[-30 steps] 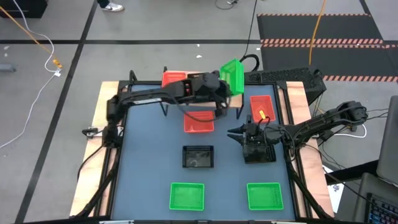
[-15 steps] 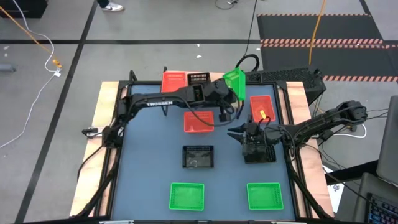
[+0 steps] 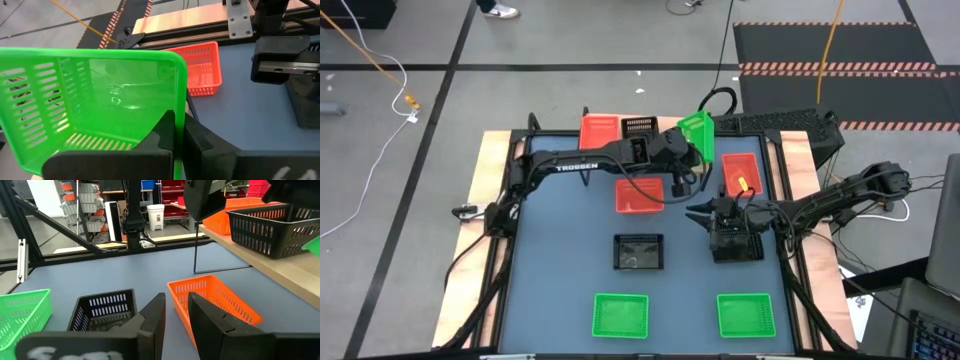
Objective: Stack baskets on shelf by color
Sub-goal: Put the left green bin on the shelf
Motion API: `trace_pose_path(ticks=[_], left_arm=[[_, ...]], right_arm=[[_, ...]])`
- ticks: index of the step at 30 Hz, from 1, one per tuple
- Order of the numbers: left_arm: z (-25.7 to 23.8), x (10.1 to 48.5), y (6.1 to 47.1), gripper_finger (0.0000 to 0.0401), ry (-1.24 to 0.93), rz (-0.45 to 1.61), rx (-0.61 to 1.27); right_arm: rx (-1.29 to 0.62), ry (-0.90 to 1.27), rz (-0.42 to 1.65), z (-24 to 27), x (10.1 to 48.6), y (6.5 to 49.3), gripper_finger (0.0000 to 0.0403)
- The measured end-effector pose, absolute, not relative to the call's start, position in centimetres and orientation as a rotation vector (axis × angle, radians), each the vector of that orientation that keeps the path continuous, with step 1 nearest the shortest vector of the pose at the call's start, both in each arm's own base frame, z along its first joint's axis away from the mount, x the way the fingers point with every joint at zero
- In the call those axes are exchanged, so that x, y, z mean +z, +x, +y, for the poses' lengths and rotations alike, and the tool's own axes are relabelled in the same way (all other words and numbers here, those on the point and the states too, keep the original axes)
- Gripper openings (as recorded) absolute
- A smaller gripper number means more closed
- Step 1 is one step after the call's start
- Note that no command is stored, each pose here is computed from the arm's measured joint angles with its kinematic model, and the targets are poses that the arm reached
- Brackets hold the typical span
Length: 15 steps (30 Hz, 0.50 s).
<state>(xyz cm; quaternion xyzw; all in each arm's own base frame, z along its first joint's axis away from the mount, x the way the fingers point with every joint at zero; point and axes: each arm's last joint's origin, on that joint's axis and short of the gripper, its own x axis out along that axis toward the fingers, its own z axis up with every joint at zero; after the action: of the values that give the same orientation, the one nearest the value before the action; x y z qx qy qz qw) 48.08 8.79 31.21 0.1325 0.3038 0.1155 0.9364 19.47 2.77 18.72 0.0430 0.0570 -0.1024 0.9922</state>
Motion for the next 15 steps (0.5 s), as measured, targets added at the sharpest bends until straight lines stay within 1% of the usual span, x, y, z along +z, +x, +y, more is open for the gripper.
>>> trace_pose_path(ticks=[5, 11, 15], left_arm=[[8.77, 31.03, 47.96, 0.0023, 0.268, 0.643, 0.233], [8.72, 30.67, 47.7, 0.0007, 0.266, 0.688, 0.225], [8.72, 30.62, 47.66, 0.002, 0.263, 0.695, 0.225]], right_arm=[[-0.205, 0.086, 0.116, 2.76, 18.7, 19.47, 0.008], [-0.205, 0.086, 0.117, 2.77, 18.69, 19.46, 0.008], [-0.205, 0.086, 0.117, 2.76, 18.69, 19.46, 0.008]])
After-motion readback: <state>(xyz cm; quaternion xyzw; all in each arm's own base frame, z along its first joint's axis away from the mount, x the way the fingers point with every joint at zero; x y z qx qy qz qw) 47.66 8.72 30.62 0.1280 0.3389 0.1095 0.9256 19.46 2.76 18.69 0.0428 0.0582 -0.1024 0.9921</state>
